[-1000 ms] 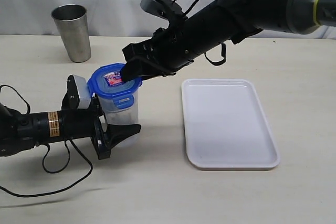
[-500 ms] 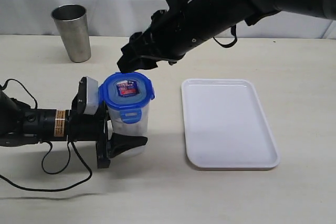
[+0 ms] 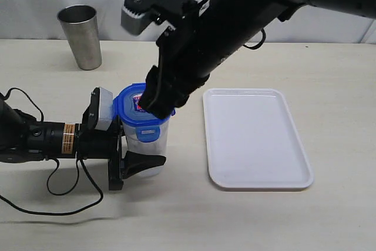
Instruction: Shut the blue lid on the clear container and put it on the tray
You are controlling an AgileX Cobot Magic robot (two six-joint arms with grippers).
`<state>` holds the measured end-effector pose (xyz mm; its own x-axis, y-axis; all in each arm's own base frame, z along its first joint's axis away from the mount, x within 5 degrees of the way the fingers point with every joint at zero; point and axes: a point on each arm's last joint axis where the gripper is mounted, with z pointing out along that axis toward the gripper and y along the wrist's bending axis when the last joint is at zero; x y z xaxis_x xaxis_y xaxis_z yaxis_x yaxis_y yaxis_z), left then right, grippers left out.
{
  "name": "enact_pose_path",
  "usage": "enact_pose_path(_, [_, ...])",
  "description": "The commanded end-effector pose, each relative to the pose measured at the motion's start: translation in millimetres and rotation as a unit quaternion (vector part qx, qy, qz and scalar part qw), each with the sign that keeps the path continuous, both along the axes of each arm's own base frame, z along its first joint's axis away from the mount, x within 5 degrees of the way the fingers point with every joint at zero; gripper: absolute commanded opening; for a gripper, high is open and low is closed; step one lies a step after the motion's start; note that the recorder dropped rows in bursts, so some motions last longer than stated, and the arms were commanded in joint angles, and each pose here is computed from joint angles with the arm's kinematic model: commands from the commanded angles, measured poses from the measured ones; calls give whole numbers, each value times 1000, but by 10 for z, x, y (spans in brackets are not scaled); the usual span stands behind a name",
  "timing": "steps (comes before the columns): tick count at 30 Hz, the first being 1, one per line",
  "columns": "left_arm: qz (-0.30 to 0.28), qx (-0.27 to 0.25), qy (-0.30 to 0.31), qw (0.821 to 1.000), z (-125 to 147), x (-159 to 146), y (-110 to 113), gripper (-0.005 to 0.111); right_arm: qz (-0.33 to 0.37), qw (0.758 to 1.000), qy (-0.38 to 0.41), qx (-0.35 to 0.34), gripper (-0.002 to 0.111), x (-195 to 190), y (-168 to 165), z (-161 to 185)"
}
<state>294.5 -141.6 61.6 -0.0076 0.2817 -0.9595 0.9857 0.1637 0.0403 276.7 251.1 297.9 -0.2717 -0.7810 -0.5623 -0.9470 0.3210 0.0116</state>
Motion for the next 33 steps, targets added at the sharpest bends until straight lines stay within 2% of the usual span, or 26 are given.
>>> enact_pose_path(1, [2, -10, -3, 1000, 40, 18, -12, 0, 58, 990, -85, -96, 43, -181, 113, 11])
enact_pose_path(7, [2, -10, -3, 1000, 40, 18, -12, 0, 89, 973, -156, -146, 43, -337, 328, -24])
enact_pose_path(17, [5, -11, -3, 1000, 41, 23, -11, 0, 107, 959, -157, -212, 43, -312, 338, -377])
enact_pose_path(33, [8, -13, 11, 1000, 41, 21, -11, 0, 145, 952, -200, -180, 43, -401, 274, -905])
